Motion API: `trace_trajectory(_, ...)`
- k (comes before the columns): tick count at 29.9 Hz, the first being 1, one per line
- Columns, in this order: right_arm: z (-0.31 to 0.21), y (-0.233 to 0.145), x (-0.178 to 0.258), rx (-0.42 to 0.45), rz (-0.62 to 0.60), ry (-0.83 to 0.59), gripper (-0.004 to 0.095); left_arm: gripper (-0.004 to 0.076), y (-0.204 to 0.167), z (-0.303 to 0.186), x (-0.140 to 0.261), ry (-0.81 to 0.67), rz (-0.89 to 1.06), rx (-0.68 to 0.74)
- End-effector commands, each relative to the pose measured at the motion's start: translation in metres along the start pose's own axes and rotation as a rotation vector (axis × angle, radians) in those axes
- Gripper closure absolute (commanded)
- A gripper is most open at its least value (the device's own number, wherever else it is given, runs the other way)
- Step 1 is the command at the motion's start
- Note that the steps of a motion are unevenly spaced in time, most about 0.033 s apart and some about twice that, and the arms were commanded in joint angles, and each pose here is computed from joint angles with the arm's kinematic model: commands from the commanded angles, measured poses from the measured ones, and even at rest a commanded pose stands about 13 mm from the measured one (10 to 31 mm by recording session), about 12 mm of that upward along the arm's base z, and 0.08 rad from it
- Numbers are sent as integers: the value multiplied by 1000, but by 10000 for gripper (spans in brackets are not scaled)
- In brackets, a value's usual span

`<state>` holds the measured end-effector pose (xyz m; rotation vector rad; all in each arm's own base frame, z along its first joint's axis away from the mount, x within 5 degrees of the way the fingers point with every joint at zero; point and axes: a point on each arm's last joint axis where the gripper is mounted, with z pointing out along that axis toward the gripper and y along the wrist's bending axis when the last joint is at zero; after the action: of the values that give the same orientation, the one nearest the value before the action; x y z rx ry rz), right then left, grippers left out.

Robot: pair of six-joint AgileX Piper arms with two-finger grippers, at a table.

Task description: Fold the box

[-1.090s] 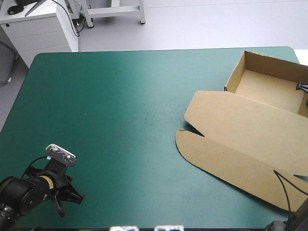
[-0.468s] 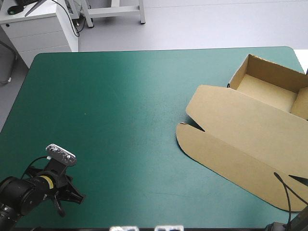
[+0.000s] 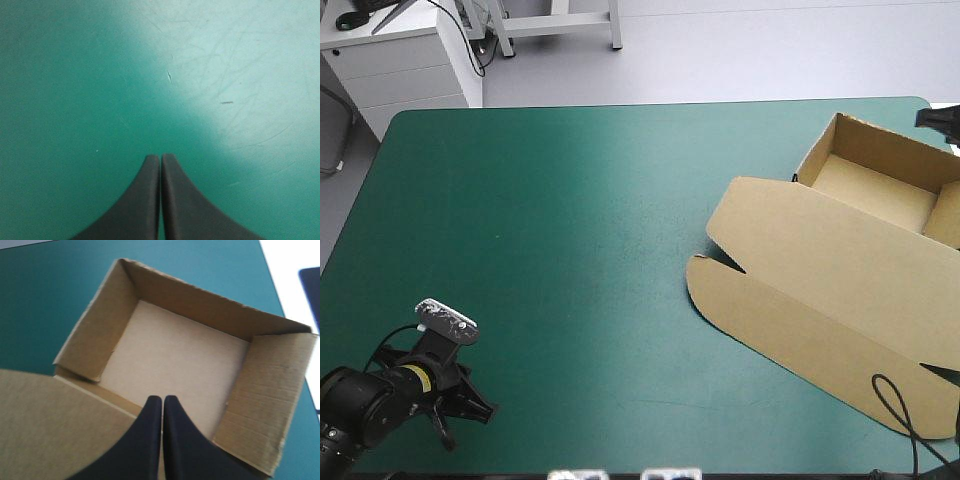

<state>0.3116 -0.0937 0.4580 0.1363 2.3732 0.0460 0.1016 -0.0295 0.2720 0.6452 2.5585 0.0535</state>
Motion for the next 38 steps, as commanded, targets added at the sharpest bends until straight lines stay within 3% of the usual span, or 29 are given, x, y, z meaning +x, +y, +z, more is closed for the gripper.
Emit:
trace_trajectory(1, -32, 39, 2, -61, -118, -75, 912, 731, 1, -6, -9, -75, -10, -7)
trace_trajectory(6, -47, 76, 26, -99, -241, -51, 912, 731, 1, -6, -9, -81, -16, 3)
trace_trajectory(14, -82, 100, 93, -186, -316, -39, 912, 731, -4, -7, -16, -147, -55, 58)
trace_trajectory(28, -100, 84, 237, -189, -324, -71, 912, 731, -6, -8, -18, -174, -74, 83)
trace_trajectory(38, -89, 76, 297, -181, -317, -144, 912, 731, -10, 0, -12, -141, -89, 113)
